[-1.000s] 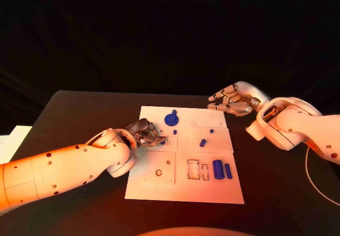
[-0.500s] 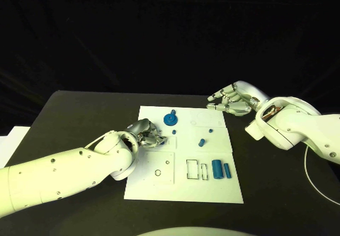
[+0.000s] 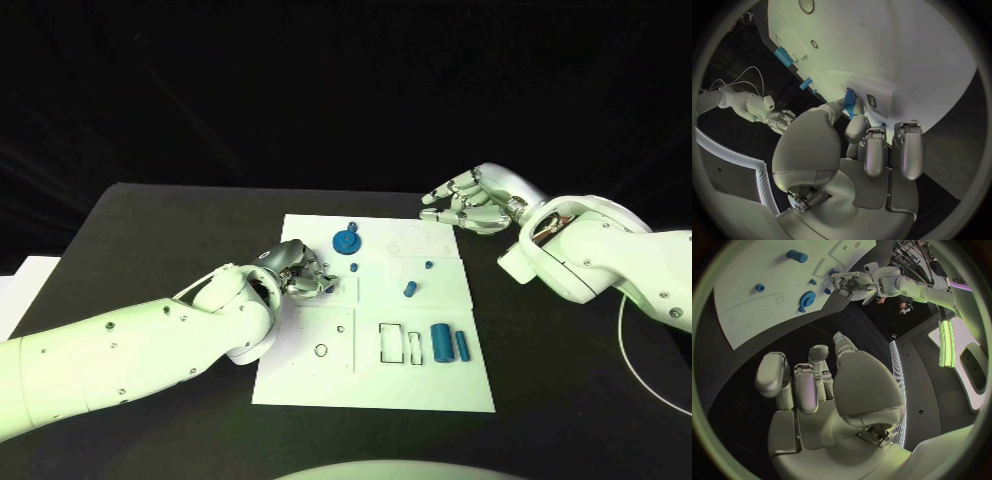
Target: Assemble the parts on the task board
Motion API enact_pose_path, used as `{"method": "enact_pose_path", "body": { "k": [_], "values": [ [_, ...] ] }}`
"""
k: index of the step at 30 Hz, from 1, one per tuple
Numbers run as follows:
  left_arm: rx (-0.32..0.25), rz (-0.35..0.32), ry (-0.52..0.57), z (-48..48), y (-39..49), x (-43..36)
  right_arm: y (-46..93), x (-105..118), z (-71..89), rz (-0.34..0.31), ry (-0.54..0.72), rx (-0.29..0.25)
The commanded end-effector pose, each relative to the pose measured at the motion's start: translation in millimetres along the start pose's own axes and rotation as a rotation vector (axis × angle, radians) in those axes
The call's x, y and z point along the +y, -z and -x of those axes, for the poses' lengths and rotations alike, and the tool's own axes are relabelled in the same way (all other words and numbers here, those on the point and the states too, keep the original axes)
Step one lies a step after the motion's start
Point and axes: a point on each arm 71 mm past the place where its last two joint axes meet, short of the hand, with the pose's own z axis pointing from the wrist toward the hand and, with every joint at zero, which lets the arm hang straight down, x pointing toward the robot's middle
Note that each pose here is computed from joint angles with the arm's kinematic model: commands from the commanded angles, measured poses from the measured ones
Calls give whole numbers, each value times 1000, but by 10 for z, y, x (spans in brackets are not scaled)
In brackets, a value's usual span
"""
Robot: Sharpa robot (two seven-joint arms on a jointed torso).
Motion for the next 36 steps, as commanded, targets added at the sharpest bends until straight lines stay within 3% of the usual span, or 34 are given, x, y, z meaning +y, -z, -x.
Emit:
{"method": "enact_pose_path", "body": {
  "k": [1,13,36],
  "values": [
    [39,29,-39,-29,-7,27,-1,8,-13,11,2,12],
    [122,64,-87,-87,-2,51,-1,5,-13,10,1,14],
    [168,87,-79,-111,2,80,0,-1,-12,9,-2,16]
  ]
}}
